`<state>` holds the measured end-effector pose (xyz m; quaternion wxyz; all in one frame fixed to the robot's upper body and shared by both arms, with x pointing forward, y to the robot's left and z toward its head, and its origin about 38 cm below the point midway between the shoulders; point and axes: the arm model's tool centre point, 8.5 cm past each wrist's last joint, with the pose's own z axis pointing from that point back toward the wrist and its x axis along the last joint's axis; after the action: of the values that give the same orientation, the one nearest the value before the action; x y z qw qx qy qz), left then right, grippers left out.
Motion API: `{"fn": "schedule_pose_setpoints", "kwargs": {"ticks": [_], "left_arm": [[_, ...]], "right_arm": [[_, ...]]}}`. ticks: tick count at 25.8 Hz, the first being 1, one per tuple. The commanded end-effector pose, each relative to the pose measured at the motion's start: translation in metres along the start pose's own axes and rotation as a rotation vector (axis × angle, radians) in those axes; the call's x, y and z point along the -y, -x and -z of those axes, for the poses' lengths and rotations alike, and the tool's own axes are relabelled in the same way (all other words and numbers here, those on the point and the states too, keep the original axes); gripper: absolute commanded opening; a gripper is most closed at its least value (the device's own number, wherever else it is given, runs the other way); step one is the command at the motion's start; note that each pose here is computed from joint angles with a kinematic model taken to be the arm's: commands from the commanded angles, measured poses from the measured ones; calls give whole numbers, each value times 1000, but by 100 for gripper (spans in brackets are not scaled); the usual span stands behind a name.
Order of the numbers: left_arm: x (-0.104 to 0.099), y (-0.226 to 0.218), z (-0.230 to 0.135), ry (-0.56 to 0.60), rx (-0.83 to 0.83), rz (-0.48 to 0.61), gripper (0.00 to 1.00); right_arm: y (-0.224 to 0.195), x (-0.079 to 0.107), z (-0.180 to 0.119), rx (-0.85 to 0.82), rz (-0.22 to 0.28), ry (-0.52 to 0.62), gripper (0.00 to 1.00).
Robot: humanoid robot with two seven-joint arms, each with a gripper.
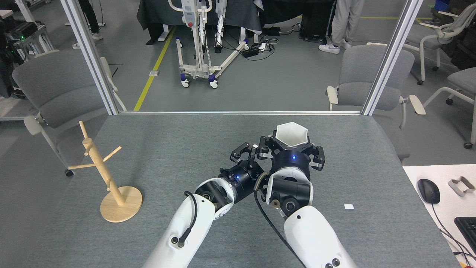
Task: Hang cup on storage rack
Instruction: 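Bring the left gripper under the cup held by the right gripper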
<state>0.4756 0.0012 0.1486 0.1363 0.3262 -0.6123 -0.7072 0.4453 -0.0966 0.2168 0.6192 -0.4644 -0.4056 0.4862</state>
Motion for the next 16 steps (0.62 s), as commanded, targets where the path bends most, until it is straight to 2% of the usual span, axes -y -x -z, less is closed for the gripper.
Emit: {"fn": "schedule_pose_setpoints", "kwargs": {"ticks": [1,7,16], "left_arm": [[-2,0,5,3,20,-7,99],[-1,-7,8,52,80,-76,99],[-2,2,13,87,64,-156,99]], "right_arm": [[-1,-1,0,0,0,-3,6],[-6,-7,0,3,1,-21,6],[-6,-12,1,-1,-3,-36,6]]}}
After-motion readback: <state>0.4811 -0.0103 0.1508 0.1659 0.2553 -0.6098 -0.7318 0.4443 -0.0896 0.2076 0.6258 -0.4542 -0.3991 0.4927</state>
